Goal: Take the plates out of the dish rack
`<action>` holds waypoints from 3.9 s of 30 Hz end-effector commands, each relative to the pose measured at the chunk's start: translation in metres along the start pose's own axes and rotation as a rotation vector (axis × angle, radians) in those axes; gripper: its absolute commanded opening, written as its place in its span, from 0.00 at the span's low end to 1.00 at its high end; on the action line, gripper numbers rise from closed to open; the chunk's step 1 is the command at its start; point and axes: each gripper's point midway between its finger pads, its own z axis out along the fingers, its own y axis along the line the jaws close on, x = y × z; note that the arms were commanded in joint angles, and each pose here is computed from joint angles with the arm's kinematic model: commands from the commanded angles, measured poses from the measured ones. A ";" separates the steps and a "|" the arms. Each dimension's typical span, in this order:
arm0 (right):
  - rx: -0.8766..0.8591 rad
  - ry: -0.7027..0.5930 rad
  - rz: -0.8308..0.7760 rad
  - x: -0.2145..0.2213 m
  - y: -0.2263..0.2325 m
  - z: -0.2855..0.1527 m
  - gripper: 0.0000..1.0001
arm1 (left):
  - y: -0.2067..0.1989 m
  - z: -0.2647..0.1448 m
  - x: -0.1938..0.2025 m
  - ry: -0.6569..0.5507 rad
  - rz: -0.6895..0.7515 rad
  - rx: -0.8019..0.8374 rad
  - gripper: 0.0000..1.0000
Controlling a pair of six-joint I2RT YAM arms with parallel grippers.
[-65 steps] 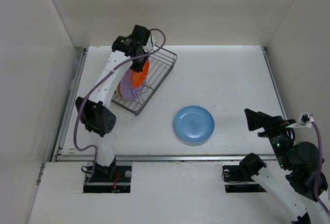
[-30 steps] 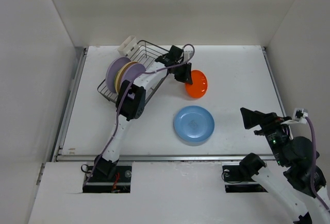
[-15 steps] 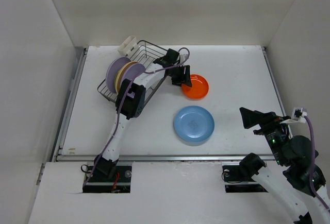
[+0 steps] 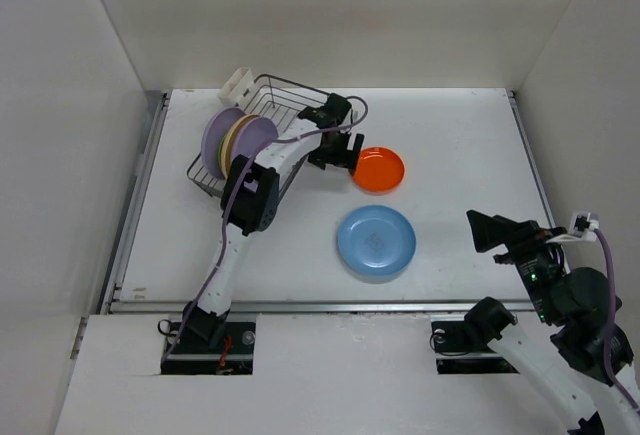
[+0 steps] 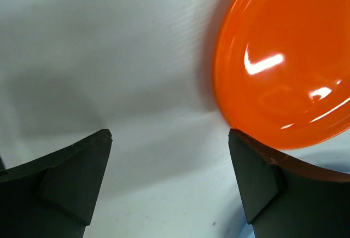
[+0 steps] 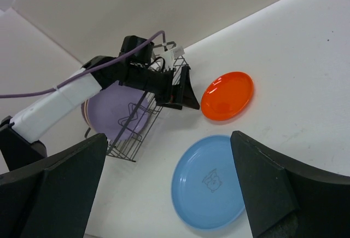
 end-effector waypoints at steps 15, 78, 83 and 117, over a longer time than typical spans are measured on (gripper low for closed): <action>-0.081 -0.045 0.023 -0.014 0.014 -0.009 1.00 | -0.054 -0.194 0.031 -0.003 0.466 0.131 0.89; -0.132 -0.082 0.047 -0.021 0.017 -0.021 1.00 | 0.147 -0.263 -0.007 -0.160 0.279 -0.676 0.66; -0.127 -0.075 0.043 -0.018 0.015 -0.020 1.00 | 0.138 -0.265 -0.012 -0.214 0.284 -0.659 0.68; -0.127 -0.075 0.043 -0.018 0.015 -0.020 1.00 | 0.169 -0.214 0.024 0.031 0.251 -0.611 0.00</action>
